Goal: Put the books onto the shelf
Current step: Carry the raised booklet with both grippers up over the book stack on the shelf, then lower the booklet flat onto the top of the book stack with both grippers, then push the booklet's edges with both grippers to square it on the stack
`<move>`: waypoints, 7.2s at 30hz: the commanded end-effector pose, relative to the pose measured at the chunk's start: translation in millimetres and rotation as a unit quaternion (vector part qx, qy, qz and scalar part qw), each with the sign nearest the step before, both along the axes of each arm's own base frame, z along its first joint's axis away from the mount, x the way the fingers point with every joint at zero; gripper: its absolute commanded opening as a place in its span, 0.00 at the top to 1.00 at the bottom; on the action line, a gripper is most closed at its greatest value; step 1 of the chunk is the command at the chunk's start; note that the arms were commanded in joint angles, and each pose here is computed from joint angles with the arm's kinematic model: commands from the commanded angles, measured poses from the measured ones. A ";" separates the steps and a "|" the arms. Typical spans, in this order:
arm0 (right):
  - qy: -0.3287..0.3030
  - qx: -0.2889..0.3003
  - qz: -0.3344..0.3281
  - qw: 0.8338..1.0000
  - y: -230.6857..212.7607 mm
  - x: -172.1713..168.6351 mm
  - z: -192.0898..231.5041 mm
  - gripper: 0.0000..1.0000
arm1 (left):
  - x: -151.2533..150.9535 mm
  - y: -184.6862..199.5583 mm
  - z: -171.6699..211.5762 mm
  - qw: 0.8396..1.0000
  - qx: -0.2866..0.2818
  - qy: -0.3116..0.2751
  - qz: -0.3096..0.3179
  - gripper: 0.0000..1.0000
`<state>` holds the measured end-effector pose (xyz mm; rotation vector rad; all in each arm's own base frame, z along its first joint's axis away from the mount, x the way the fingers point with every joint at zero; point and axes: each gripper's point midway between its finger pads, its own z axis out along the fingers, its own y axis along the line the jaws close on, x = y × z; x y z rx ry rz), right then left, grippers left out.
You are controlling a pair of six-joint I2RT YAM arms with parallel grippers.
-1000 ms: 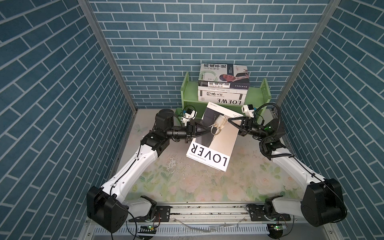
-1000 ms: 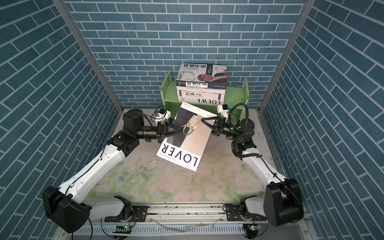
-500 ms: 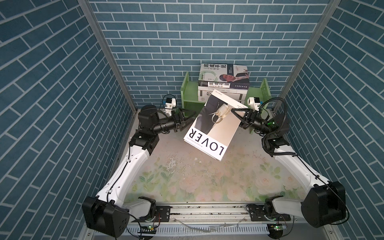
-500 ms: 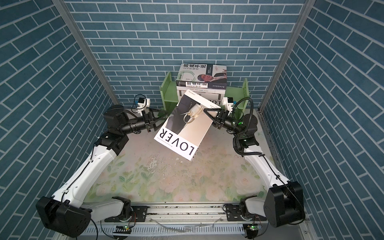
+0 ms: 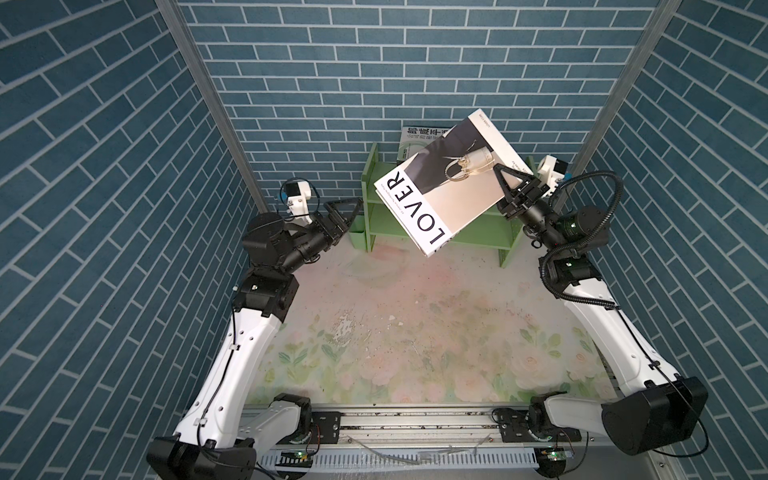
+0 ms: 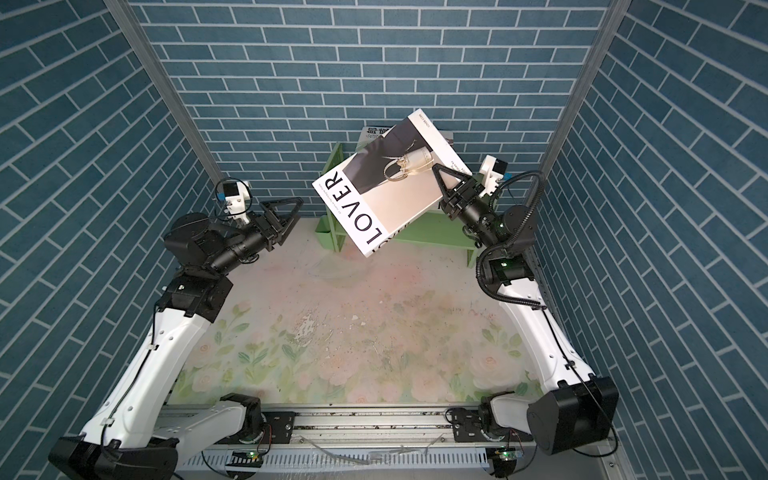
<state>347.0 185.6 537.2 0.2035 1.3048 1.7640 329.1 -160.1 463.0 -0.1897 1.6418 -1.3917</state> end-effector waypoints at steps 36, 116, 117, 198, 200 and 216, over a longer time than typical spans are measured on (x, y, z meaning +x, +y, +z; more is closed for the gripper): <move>0.036 0.109 -0.209 0.971 -46.6 71.2 31.3 0.82 | 69.4 -151.8 57.6 0.984 -0.071 -0.069 -0.151 0.08; -0.082 -0.312 -0.390 0.862 -42.6 122.1 25.6 0.29 | 230.6 -119.5 67.5 0.985 -0.174 0.013 -0.007 0.63; -0.081 -0.315 -0.389 0.862 -41.4 124.5 24.2 0.29 | 231.0 -119.3 67.8 0.985 -0.174 0.012 -0.006 0.63; -0.091 -0.437 -0.303 0.842 -14.4 130.2 -1.9 0.13 | 197.2 -99.3 56.6 0.999 0.013 -0.029 -0.034 0.03; -0.076 -0.445 -0.302 0.840 -16.7 134.0 -8.0 0.13 | 196.3 -99.8 57.5 0.999 0.012 -0.030 -0.036 0.03; -0.048 -0.472 -0.274 0.837 -12.1 151.8 -33.4 0.12 | 200.3 -103.4 62.0 0.998 -0.010 -0.038 -0.044 0.03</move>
